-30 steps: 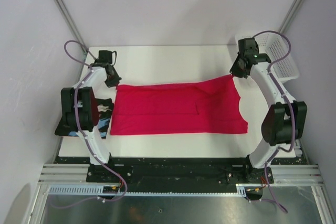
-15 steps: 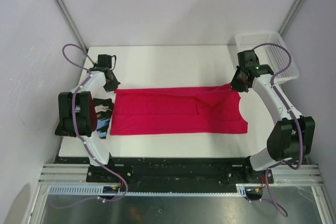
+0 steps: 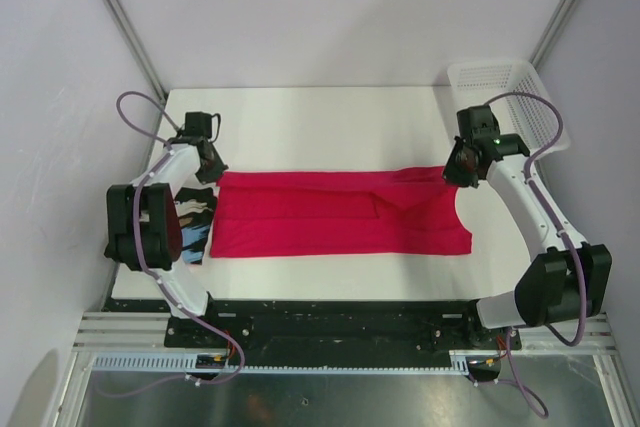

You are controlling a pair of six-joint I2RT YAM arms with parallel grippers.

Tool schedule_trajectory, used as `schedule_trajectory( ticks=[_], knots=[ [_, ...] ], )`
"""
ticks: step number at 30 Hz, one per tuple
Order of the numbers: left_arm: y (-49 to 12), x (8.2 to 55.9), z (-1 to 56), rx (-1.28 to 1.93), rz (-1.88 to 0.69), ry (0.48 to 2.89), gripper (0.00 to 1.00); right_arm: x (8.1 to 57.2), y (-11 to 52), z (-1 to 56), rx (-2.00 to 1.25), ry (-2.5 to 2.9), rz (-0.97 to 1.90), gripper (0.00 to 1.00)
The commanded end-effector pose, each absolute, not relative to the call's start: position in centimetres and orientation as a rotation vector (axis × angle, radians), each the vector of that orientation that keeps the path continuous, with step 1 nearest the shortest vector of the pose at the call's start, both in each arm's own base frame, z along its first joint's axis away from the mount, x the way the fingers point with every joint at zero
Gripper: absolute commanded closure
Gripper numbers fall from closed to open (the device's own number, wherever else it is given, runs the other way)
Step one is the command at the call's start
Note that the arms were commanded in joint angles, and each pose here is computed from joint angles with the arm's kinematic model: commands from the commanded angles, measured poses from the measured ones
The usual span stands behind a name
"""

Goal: Fold and stack the t-shirts
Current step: Fold the other side of the tshirt into a rectangle

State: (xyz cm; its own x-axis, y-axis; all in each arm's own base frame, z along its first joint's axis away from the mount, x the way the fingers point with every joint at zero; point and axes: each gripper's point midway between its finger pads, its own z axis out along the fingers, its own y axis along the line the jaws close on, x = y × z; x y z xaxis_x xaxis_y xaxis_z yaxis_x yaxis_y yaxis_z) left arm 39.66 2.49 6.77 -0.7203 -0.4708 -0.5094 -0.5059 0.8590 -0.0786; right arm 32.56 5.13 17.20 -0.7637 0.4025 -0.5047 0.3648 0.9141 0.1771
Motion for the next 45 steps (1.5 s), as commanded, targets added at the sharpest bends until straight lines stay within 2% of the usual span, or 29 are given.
schedule_trajectory(
  ticks=[1, 15, 26, 45],
  knots=[
    [3.4, 39.1, 8.4, -0.703, 0.121, 2.451, 1.00, 30.7, 4.8, 17.0, 0.543, 2.535, 0.068, 1.00],
    [3.5, 36.9, 6.0, -0.709, 0.156, 2.511, 1.00, 29.4, 4.6, 12.4, 0.556, 2.605, 0.040, 1.00],
    [4.0, 36.6, 7.9, -0.690, 0.169, 2.461, 1.00, 29.6, 4.4, 14.3, 0.556, 2.565, 0.087, 1.00],
    [4.0, 34.9, 7.0, -0.702, 0.165, 2.491, 1.00, 28.5, 4.1, 15.2, 0.560, 2.564, 0.079, 1.00]
  ],
)
